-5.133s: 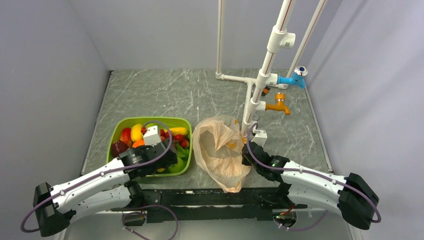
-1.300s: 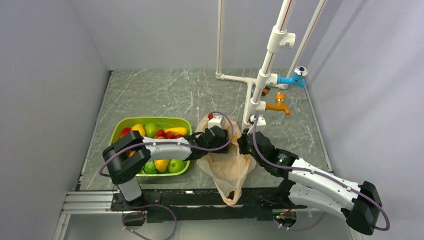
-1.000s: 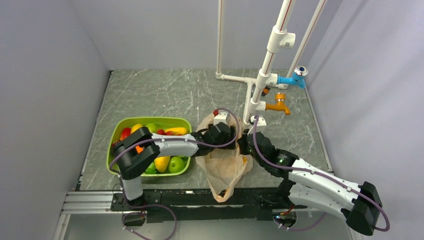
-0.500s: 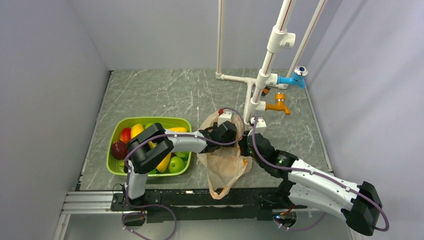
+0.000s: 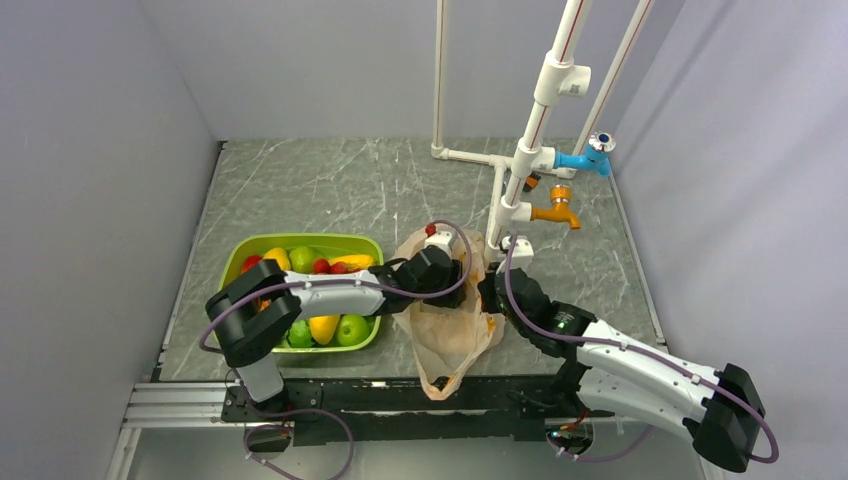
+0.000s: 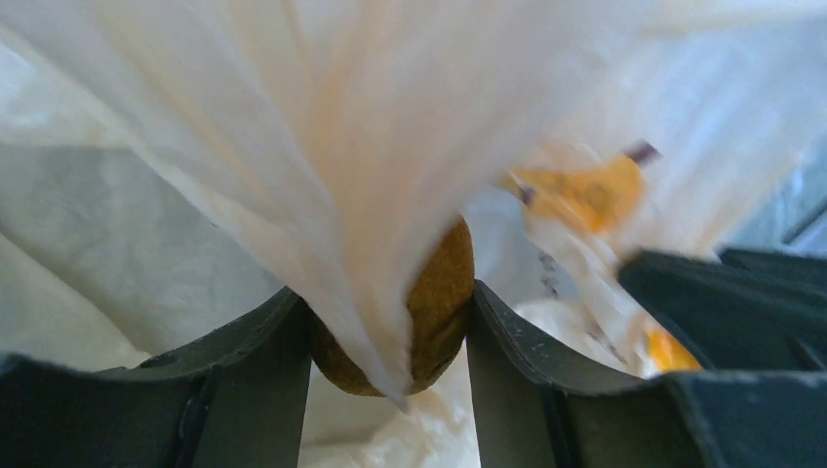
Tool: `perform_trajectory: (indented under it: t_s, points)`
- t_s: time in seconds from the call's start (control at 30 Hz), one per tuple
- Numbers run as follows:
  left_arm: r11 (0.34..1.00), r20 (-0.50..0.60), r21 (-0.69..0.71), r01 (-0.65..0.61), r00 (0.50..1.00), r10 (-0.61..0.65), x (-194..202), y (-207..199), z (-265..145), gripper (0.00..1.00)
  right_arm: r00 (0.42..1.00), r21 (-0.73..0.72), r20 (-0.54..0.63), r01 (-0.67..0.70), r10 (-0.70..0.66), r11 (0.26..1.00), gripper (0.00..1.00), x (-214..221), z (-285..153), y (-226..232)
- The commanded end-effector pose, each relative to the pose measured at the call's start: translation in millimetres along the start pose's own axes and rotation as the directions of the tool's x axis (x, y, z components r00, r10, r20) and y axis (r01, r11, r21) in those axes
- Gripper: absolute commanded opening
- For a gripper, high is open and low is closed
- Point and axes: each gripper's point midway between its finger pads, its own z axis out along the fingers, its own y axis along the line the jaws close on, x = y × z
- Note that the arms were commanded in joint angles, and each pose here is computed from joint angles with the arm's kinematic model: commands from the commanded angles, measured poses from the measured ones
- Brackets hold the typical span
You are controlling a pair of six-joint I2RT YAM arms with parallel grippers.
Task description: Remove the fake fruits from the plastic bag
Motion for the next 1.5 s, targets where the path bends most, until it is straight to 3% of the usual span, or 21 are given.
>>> perform_trajectory:
  t_s: [0.0,0.17,0.33,0.4,0.43,0.53,0.8,1.0,1.17,1.33,1.47]
  points:
    - [0.98,-0.072,0.195,0.037,0.997,-0.024,6,-40,-29,0.21,1.0,0.004,0.03,0.001,-0.001,1.0,0.0,-4,3,0]
    - [0.966,-0.074,0.258,0.025,0.997,-0.006,8,-54,-58,0.17,1.0,0.015,0.016,0.0,0.0,1.0,0.0,-4,5,1]
    - [0.972,-0.053,0.235,0.004,0.999,0.008,9,-49,-87,0.14,1.0,0.018,0.022,0.001,-0.002,1.0,0.0,-3,5,-1]
    - [0.972,-0.053,0.234,0.001,0.999,0.012,10,-46,-100,0.09,1.0,0.022,0.021,-0.004,0.004,1.0,0.0,-3,5,-1]
    - [0.971,-0.046,0.241,0.0,0.999,0.012,8,-45,-107,0.01,1.0,0.02,0.024,-0.003,0.003,1.0,0.0,-4,5,-1]
    - [0.965,0.001,0.261,-0.008,1.0,0.008,-1,-44,-129,0.0,1.0,0.021,0.023,0.002,-0.002,1.0,0.0,-2,6,-1]
    - [0.992,0.102,0.119,0.04,0.993,-0.052,-20,-5,-172,0.0,1.0,0.026,0.007,-0.003,0.003,1.0,0.0,3,7,-3]
    - [0.989,0.16,-0.137,0.062,0.986,-0.04,-22,57,-207,0.0,1.0,0.02,-0.002,0.005,-0.005,1.0,0.0,2,8,1]
    - [0.897,0.165,-0.442,0.021,0.985,0.058,-36,108,-238,0.0,1.0,0.016,-0.008,0.006,-0.006,1.0,0.0,4,8,1]
    - [0.712,0.078,-0.701,-0.045,0.987,0.139,-53,136,-255,0.0,0.999,0.032,-0.03,0.015,-0.014,0.999,0.0,9,8,-3]
    - [0.601,0.049,-0.799,-0.036,0.991,0.125,-67,157,-255,0.0,1.0,0.027,-0.02,0.004,-0.003,1.0,0.0,7,5,-3]
